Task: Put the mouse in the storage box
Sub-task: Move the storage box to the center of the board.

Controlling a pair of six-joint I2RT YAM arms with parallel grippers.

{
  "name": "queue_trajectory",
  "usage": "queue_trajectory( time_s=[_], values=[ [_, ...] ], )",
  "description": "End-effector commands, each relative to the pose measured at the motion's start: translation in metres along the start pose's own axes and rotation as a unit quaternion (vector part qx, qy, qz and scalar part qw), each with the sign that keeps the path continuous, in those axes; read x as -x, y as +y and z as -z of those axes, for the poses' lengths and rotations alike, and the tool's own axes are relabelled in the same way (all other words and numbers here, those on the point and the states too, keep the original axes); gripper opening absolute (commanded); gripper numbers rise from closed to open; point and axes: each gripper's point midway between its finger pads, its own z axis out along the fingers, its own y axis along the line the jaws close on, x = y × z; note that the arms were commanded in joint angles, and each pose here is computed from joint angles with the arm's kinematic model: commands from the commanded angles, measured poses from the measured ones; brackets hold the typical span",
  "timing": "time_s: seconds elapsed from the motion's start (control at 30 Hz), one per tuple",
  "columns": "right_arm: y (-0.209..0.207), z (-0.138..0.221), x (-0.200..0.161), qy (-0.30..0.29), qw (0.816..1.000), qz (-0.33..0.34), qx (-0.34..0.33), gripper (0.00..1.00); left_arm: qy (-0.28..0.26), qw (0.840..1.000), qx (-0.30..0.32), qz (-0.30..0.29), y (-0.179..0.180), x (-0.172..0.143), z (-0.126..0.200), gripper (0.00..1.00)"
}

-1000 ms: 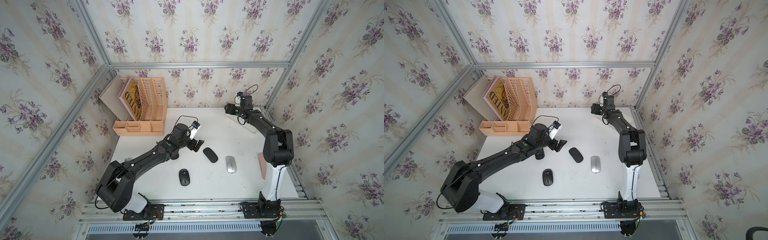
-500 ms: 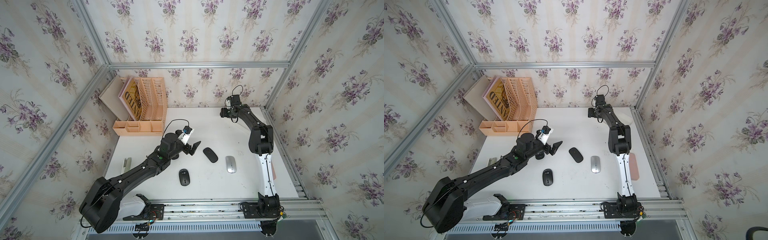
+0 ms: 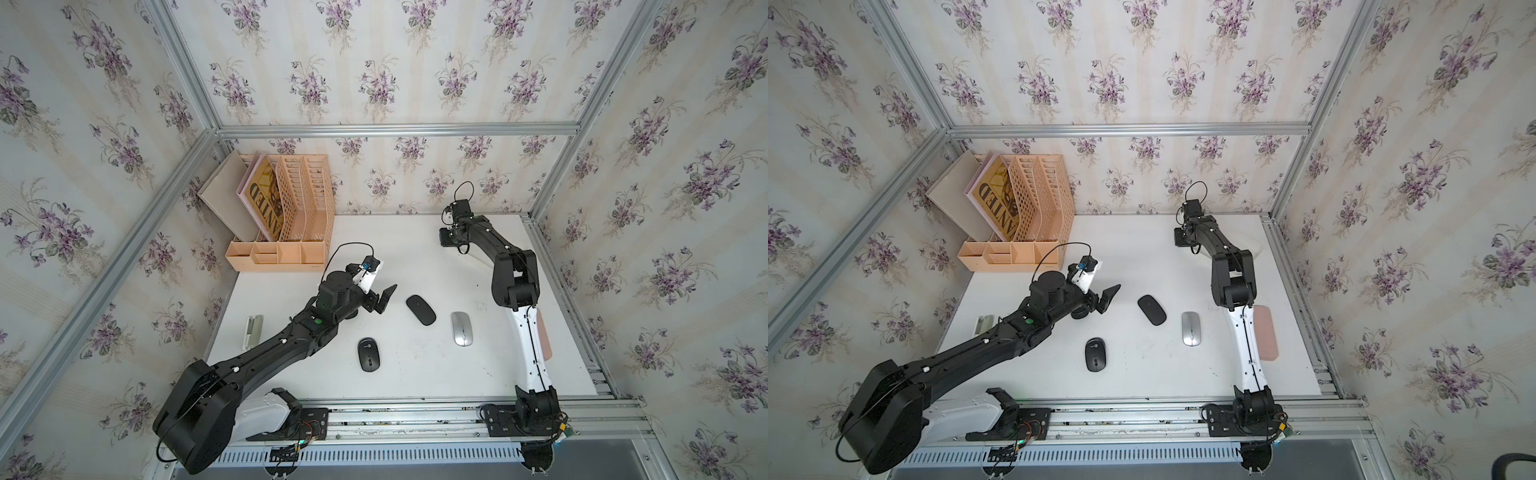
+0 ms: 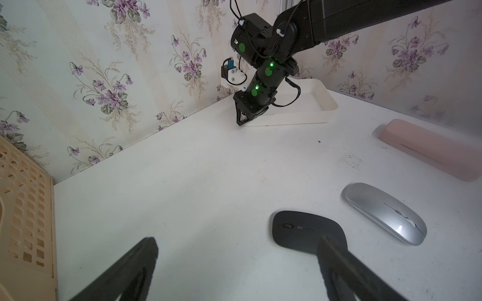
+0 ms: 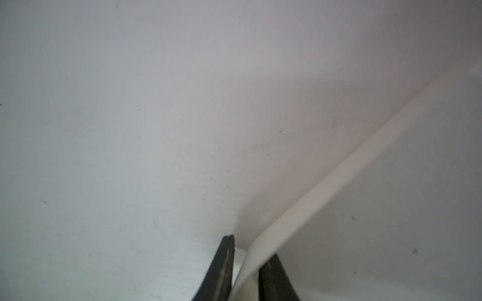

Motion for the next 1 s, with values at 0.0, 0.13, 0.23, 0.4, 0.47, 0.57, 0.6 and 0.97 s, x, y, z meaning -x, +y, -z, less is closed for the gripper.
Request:
queue_trajectory(
  time_s=[0.0, 0.13, 0.23, 0.4, 0.47, 0.57, 0.6, 0.97],
  values=[
    [0.030, 0.019, 0.009, -0.036, 0.997, 0.056, 0.034, 0.13, -0.011, 1.000, 0.022, -0.005, 0.007, 0.003, 0.003, 0.99],
    [0.073, 0.040, 0.001, -0.060, 0.986, 0.123, 0.095, 0.00, -0.015, 0.999, 0.048, -0.003, 0.016, -0.001, 0.007, 0.99],
    [0.103, 0.058, -0.007, -0.075, 0.973, 0.160, 0.145, 0.00, -0.020, 0.997, 0.076, 0.002, 0.024, -0.003, 0.011, 0.99],
    [0.143, 0.076, -0.031, -0.068, 0.959, 0.210, 0.178, 0.00, -0.028, 0.991, 0.134, 0.010, 0.043, -0.007, 0.024, 0.99],
    [0.156, 0.078, -0.042, -0.055, 0.958, 0.222, 0.171, 0.00, -0.028, 0.986, 0.165, 0.018, 0.054, -0.010, 0.030, 0.99],
    [0.170, 0.074, -0.055, -0.034, 0.969, 0.199, 0.143, 0.00, -0.017, 0.979, 0.201, 0.025, 0.067, -0.017, 0.035, 0.99],
    [0.176, 0.073, -0.061, -0.028, 0.971, 0.193, 0.141, 0.00, -0.008, 0.977, 0.211, 0.026, 0.071, -0.021, 0.036, 0.99],
    [0.249, 0.062, -0.136, 0.006, 0.963, 0.242, 0.118, 0.00, 0.036, 0.949, 0.308, 0.062, 0.107, -0.054, 0.058, 0.99]
  ],
)
